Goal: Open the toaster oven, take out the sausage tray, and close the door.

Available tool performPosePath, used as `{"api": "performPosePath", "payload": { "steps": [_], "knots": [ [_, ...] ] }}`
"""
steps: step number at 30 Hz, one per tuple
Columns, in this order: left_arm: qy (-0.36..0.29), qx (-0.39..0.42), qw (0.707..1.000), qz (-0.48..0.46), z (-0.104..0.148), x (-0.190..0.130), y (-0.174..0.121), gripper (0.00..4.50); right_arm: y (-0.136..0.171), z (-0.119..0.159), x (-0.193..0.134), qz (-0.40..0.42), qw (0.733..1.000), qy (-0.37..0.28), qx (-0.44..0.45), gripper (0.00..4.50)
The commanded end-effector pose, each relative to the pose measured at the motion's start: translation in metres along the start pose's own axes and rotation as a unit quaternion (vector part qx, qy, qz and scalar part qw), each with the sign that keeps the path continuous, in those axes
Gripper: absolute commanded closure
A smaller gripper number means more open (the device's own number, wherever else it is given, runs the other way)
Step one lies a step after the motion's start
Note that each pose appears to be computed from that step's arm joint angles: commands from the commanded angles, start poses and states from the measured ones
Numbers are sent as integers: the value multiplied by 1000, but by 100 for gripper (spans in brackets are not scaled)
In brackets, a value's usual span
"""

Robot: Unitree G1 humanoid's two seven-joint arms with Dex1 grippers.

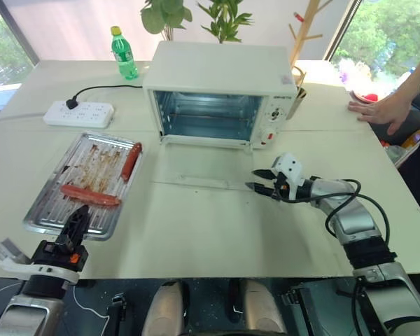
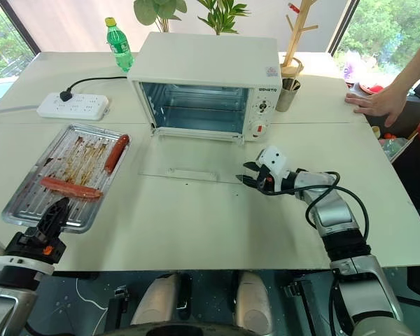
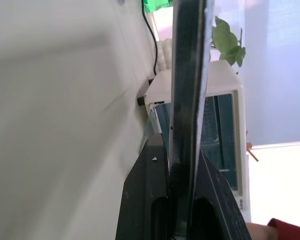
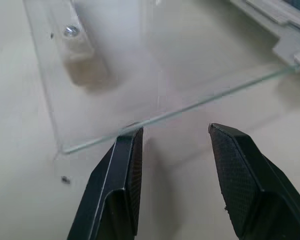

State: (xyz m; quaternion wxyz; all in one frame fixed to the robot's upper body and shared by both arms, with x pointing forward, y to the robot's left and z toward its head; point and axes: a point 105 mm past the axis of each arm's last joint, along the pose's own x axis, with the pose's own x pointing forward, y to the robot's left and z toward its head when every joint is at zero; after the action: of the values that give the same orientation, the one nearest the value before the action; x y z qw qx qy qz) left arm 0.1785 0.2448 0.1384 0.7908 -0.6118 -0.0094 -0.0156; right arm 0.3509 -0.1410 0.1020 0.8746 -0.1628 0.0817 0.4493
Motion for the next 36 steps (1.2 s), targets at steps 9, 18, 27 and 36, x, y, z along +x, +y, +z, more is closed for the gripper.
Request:
{"api": "performPosePath", "payload": {
  "steps": [9, 18, 27, 36],
  "knots": [
    [3, 27, 1000, -14, 19, -12, 6, 450, -26, 75, -5, -47, 993, -109, 20, 239],
    [101, 26, 994, -14, 9, -11, 21, 450, 0, 58, -21, 3, 997, -75, 11, 239],
    [332, 33, 939, -80, -44, 33, 7, 450, 25, 54, -76, 71, 996, -38, 36, 104],
    [482, 23, 870, -106, -80, 68, -5, 450, 37, 43, -101, 21, 999, -7, 28, 5]
  ]
}}
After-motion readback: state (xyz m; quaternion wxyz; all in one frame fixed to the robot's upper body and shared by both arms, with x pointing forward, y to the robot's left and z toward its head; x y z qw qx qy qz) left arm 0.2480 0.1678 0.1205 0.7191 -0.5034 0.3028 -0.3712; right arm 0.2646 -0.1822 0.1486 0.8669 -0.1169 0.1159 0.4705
